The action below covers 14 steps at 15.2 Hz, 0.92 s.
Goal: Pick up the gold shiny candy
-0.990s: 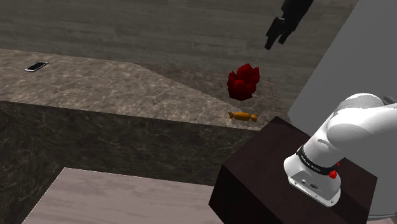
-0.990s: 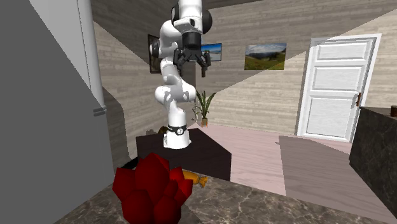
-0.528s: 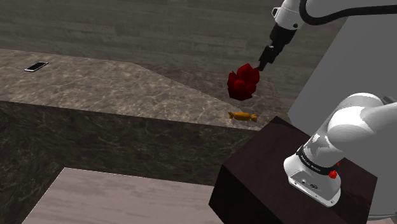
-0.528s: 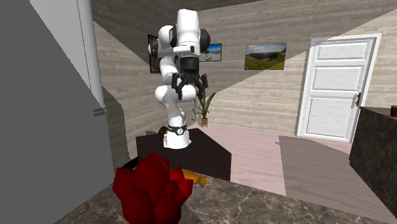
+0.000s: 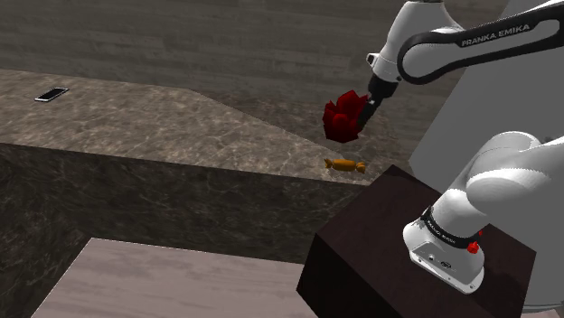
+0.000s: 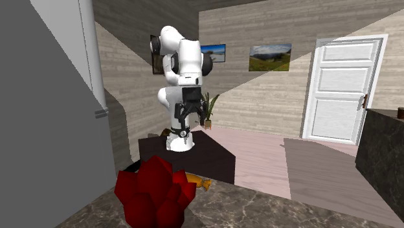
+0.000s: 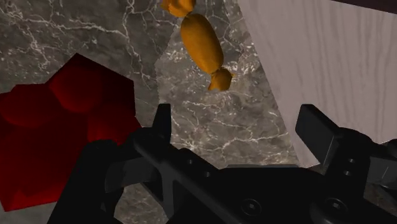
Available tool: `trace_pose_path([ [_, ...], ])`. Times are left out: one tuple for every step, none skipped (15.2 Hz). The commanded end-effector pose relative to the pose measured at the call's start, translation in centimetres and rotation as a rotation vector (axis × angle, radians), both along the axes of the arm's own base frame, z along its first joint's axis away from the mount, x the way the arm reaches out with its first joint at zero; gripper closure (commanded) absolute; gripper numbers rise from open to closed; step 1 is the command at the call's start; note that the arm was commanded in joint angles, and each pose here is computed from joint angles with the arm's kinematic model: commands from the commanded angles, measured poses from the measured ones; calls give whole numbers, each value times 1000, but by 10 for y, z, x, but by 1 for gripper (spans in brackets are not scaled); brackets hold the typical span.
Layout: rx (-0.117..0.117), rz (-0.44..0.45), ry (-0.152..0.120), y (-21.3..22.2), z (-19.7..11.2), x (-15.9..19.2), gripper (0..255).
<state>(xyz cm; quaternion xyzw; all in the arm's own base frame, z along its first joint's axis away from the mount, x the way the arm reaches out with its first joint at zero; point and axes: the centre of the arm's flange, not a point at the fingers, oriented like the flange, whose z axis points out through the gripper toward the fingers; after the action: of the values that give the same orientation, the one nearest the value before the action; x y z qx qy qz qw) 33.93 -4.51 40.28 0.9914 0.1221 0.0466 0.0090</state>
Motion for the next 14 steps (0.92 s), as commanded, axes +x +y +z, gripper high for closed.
trace_pose_path([
  [-1, 39, 6, -2, -24, 5, 0],
  [-1, 57, 11, -4, -37, 6, 0],
  [-1, 76, 15, -6, -50, 8, 0],
  [-1, 94, 19, -7, -63, 9, 0],
  [-2, 113, 24, -9, -76, 10, 0],
  [-2, 131, 28, -10, -89, 12, 0],
  [-2, 150, 32, -12, -102, 13, 0],
  [-2, 168, 37, -13, -115, 14, 0],
  [-3, 187, 41, -15, -129, 16, 0],
  [-3, 205, 45, -16, -142, 17, 0],
  [-3, 224, 50, -18, -155, 18, 0],
  [-3, 242, 54, -19, -168, 19, 0],
  [-4, 261, 58, -20, -181, 21, 0],
  [-4, 279, 63, -22, -194, 22, 0],
])
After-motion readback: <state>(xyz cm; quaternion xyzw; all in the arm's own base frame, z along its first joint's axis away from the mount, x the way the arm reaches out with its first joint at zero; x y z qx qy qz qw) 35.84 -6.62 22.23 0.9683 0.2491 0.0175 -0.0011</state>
